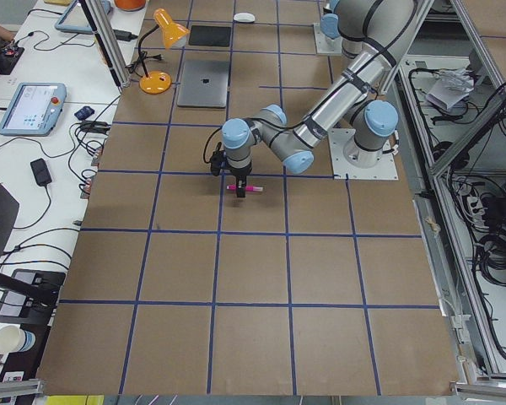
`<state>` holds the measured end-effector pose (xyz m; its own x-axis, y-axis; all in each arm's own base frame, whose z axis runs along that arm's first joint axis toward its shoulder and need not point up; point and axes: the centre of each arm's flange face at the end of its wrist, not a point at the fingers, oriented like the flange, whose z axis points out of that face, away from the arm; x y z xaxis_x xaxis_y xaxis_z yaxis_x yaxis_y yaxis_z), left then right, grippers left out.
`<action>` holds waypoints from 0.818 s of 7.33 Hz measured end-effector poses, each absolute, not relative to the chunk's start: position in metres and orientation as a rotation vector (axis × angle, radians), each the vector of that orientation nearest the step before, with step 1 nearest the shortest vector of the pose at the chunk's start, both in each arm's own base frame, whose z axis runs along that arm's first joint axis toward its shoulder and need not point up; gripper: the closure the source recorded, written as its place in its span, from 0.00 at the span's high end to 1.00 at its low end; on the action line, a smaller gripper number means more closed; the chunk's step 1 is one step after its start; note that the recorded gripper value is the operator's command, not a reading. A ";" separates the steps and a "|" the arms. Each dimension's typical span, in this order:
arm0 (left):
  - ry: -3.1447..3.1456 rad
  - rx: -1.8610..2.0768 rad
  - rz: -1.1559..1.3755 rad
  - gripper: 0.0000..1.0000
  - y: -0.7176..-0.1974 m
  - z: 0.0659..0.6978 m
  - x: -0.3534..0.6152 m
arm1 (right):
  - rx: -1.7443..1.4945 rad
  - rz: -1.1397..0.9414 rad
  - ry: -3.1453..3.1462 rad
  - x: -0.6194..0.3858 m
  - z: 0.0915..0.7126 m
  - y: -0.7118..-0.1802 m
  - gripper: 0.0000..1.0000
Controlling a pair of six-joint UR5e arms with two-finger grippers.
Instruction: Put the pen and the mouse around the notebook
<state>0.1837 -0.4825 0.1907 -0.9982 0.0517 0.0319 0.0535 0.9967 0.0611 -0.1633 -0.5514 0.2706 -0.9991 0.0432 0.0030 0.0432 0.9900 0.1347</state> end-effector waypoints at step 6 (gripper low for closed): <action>-3.144 -0.079 -0.030 0.48 -0.467 0.167 0.172 | 0.001 -0.255 -3.099 -0.133 0.182 -0.550 1.00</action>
